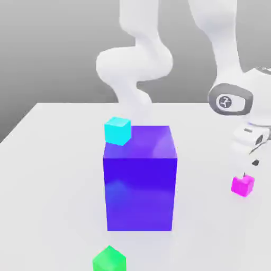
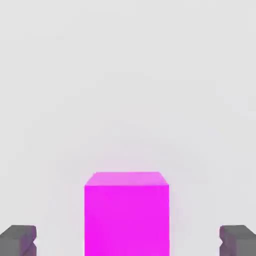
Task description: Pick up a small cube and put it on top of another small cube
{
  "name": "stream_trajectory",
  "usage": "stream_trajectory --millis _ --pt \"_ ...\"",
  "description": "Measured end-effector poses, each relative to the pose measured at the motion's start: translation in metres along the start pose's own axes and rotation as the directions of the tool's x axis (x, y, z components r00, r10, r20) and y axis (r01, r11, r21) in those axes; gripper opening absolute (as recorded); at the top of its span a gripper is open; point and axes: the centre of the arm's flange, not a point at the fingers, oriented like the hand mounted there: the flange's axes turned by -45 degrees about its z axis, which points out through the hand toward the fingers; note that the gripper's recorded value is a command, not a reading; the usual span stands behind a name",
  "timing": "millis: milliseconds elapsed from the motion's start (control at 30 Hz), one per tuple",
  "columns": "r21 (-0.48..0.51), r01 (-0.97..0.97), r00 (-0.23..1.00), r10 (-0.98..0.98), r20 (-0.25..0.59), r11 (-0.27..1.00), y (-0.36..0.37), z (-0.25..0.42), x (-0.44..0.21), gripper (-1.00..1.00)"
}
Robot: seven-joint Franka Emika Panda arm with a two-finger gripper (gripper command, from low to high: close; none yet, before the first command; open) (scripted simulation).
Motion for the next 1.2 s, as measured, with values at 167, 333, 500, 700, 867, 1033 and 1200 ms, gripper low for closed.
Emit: stream_trajectory --millis 167,333,500,700,867,1033,1200 --pt "-0.005 0.003 1.0 -0.003 0.005 1.0 0.001 0.035 -0.003 -1.0" --pt "-0.005 0.003 1.0 -0.003 0.004 1.0 0.001 0.035 -0.003 -1.0" --pt "0.0 0.0 1.0 0.0 0.0 1.0 0.0 0.018 -0.001 -1.0" --pt "-0.005 0.003 1.0 -0.003 0.003 1.0 0.001 -0.021 -0.002 -1.0" --pt "-0.01 -0.237 0.971 0.237 0.005 0.971 0.105 -0.038 0.033 -1.0" --pt "-0.011 -0.526 0.85 0.526 0.004 0.85 0.256 -0.055 0.034 -1.0" --pt "-0.01 -0.726 0.688 0.726 0.001 0.688 0.381 -0.071 -0.01 -1.0"
